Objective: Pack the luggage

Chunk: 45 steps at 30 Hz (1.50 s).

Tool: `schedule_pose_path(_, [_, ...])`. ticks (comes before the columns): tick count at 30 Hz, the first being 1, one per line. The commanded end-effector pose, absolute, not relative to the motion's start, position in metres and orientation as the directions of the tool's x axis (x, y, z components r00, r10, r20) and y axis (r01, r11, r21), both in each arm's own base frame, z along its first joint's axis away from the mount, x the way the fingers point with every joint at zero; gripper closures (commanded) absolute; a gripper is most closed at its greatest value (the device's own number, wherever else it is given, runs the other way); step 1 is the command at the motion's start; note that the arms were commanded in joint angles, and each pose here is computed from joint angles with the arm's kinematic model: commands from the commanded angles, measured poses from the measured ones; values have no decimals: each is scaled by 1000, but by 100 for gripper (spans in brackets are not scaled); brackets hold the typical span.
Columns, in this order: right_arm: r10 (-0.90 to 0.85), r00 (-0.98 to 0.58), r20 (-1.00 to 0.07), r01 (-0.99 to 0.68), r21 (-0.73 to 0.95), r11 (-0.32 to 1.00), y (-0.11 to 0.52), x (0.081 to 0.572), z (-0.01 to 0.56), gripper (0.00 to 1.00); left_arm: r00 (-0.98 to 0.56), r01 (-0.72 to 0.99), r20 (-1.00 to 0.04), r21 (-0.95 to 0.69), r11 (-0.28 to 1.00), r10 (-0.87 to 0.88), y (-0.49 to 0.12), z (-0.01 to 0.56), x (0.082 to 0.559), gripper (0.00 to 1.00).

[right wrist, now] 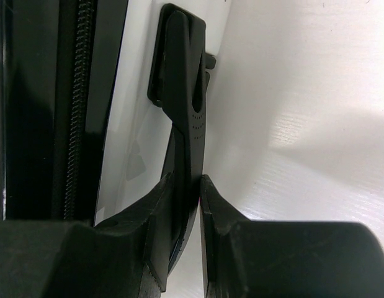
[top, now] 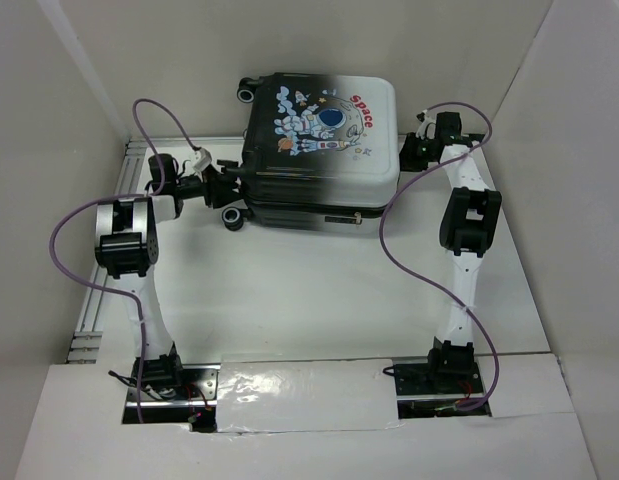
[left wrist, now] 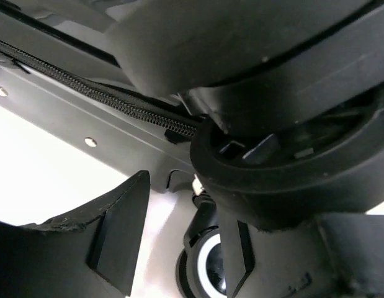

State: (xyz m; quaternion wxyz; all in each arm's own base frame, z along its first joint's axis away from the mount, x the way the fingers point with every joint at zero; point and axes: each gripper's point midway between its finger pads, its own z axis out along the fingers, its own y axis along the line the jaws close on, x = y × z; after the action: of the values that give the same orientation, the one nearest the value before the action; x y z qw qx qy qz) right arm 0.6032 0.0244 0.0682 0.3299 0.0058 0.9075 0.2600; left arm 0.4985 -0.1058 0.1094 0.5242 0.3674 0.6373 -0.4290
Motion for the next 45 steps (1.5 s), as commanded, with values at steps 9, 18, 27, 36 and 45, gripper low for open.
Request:
schedule_pose_path(9, [153, -822, -548, -91, 392, 916, -21, 594, 18, 100, -44, 975, -999, -47, 216, -17, -129, 139, 499, 45])
schedule_pose_path(18, [155, -832, -533, -79, 389, 918, -22, 590, 11, 100, -60, 979, -997, -70, 189, -57, -144, 138, 496, 92])
schedule_pose_path(27, [317, -838, -444, 90, 460, 883, -18, 581, -7, 100, -119, 939, -983, -157, 304, -140, -132, 155, 469, 100])
schedule_pose_path(36, [492, -788, -369, 331, 420, 845, -19, 564, -22, 100, -202, 850, -978, -199, 487, -47, -148, 163, 437, 100])
schedule_pose_path(45, [634, -691, -346, 436, 501, 748, -3, 556, -11, 100, -238, 655, -971, -160, 739, 1, -176, 138, 396, 100])
